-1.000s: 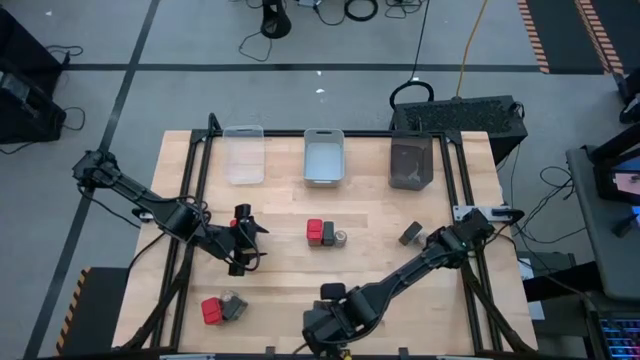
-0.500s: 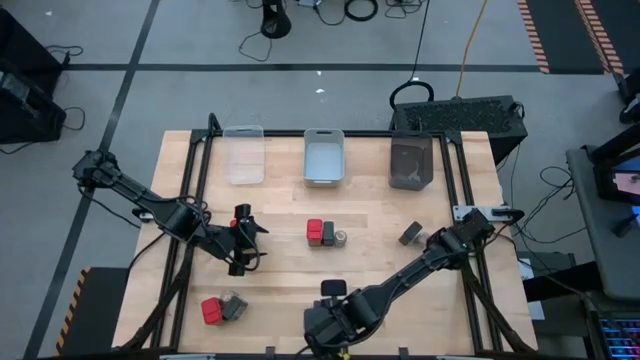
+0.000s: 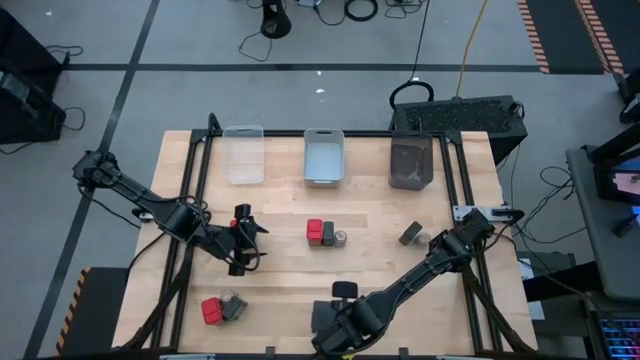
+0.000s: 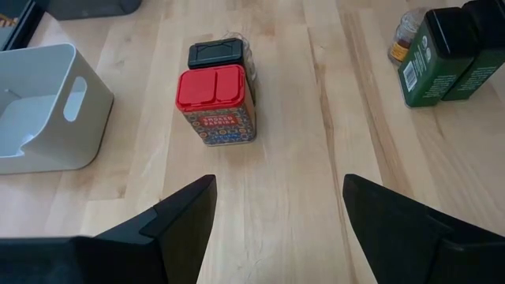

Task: Sort spices by type
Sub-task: Put the green seasoning can into the black bin

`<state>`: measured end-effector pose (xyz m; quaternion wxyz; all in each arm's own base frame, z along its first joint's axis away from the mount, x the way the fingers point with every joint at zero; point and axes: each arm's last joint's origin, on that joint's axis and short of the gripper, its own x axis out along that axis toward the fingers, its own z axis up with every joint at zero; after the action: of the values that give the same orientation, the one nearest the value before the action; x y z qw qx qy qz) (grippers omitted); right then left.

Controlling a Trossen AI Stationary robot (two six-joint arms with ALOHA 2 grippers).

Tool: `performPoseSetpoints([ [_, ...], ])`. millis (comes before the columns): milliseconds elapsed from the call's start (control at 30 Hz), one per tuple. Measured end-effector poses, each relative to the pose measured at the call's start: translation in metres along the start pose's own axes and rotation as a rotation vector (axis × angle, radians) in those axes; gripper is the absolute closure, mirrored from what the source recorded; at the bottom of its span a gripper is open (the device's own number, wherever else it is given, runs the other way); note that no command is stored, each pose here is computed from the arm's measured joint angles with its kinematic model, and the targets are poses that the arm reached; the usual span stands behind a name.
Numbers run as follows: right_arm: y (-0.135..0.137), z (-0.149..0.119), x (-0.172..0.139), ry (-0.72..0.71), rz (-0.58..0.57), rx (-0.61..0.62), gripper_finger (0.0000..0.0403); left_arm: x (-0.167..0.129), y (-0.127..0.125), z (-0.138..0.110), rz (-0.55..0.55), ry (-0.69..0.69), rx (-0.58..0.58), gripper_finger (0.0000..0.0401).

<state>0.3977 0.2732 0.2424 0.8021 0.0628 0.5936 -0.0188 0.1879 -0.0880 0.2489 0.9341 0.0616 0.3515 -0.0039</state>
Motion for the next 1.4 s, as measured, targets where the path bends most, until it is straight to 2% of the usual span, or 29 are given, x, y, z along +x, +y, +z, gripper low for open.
performPoseSetpoints([
  [567,-0.002,0.007,0.010,-0.029,0.020,-0.037,0.0270,0.000,0.000,0.000,0.001,-0.003,0.003,0.0120],
  [700,-0.001,0.007,0.012,-0.036,0.025,-0.047,0.0258,-0.001,-0.004,0.004,0.009,-0.057,-0.001,0.0120],
  [900,0.000,0.008,0.011,-0.048,0.033,-0.044,0.0222,-0.007,-0.032,0.019,-0.108,-0.249,0.059,0.0120],
  [1000,0.000,0.008,0.016,-0.044,0.029,-0.050,0.0212,-0.004,-0.046,0.021,-0.143,-0.291,0.119,0.0120],
  [1400,-0.001,0.010,0.021,-0.048,0.020,-0.066,0.0209,0.034,-0.063,0.007,-0.094,-0.160,0.172,0.0120],
])
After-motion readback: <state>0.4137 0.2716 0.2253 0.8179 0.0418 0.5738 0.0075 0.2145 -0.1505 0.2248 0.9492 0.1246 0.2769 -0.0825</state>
